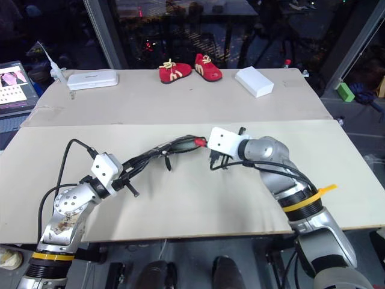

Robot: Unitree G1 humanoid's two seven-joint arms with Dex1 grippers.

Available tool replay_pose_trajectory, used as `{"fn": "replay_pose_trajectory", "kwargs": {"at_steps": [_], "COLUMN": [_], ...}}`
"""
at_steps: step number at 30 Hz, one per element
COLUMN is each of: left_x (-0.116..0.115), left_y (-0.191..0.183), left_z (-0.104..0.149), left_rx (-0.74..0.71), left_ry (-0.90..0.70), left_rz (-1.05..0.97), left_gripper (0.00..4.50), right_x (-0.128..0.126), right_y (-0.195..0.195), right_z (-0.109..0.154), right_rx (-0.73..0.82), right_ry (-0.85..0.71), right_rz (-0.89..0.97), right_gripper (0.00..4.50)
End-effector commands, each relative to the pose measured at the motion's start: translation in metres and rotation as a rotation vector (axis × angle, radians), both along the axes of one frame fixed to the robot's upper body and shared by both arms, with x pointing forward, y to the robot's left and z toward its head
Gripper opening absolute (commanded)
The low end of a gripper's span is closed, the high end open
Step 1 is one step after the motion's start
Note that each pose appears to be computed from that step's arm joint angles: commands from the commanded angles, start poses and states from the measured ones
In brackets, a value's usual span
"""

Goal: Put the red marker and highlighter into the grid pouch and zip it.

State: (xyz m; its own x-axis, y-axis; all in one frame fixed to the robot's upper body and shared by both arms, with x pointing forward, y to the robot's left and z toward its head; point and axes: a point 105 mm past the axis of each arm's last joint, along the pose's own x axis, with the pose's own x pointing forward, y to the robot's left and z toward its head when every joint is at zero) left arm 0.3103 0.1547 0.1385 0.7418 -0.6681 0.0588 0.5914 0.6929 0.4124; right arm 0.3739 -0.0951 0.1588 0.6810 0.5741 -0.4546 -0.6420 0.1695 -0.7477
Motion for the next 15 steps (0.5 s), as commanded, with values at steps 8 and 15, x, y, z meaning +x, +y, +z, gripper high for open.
{"fn": "replay_pose_trajectory", "kwargs": {"at_steps": [8, 15], "left_x": [0.002, 0.002], "left_y": [0.000, -0.001], "left_z": [0.013, 0.013], "left_rx": [-0.004, -0.002], "left_ry": [-0.053, -0.053], "left_rz": [-0.012, -0.017], "left_gripper": [0.00, 0.00], "right_x": [0.015, 0.009], "right_y": [0.055, 0.098], "right_z": [0.022, 0.011], "right_rx": [-0.144, -0.213], "right_ry": [-0.225, -0.308], "right_rz": [0.169, 0.327], "right_gripper": [0.45, 0.45]}}
